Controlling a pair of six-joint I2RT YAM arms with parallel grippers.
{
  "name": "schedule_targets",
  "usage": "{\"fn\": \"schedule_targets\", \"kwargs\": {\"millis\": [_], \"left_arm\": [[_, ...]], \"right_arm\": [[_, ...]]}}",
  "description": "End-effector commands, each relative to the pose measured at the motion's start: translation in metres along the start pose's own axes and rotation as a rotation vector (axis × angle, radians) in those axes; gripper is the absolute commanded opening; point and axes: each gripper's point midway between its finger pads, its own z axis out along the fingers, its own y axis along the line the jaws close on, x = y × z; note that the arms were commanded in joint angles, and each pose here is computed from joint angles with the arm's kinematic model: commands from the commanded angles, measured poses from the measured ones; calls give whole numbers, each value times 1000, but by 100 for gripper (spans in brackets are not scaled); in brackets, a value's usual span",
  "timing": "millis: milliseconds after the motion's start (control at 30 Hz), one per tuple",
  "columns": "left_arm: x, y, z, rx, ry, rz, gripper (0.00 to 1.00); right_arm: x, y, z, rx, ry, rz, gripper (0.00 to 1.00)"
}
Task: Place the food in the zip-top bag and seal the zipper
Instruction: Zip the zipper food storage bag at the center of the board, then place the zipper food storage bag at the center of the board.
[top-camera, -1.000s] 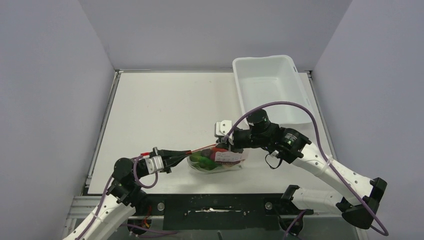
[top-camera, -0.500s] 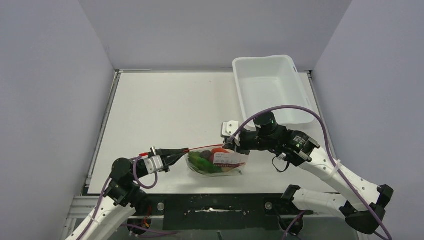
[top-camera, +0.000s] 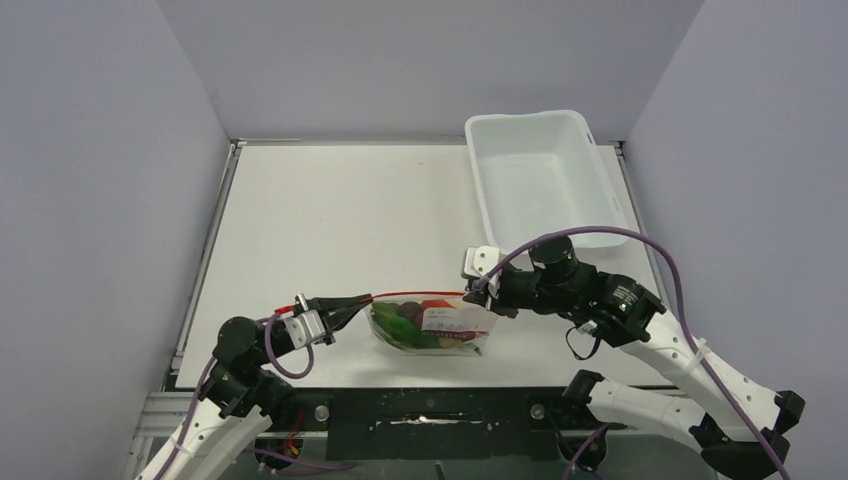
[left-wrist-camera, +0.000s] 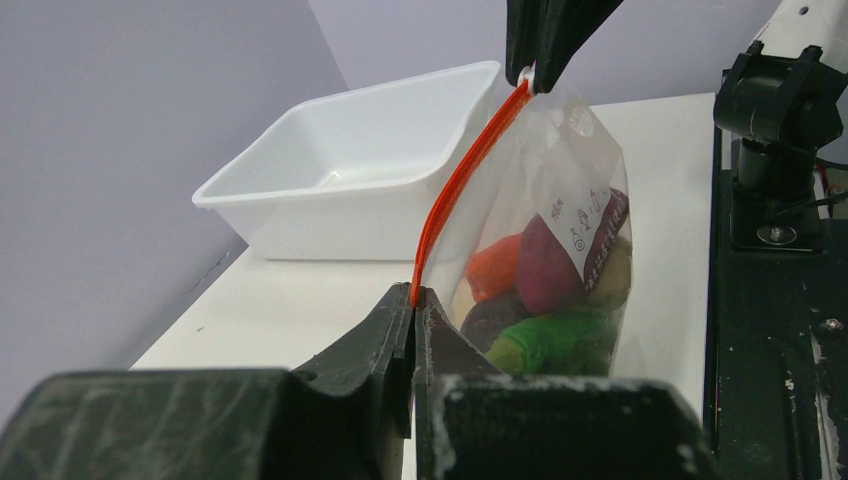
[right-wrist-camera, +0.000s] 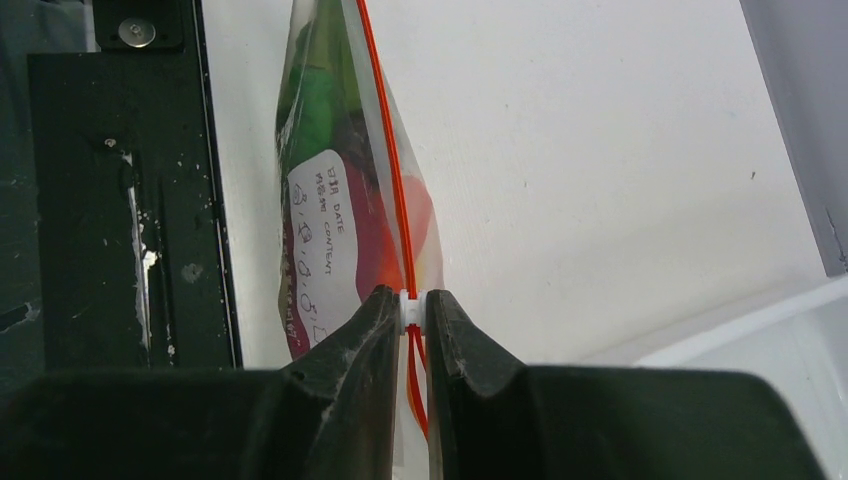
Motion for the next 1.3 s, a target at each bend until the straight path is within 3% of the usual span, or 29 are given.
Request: {"fn": "schedule_targets", "kwargs": {"millis": [0,567,867,1067,1267], "left_arm": [[-32,17,-4,-75,-30,60,0],[-37,34,-14,-186,-8,58,0],[-28,41,-14,-220,30,40,0],[-25,38,-14,-208,44,24,0],[-36,31,-16,-198,24,-67,0]], "right_arm": [[7,-12,-24,114,34,22,0],[28,-6,-82,228,134,109,0],[40,-5,-87,250,164,122,0],[29,-3,-91,239,117,114,0],[16,25,-78,73,28,115,0]]}}
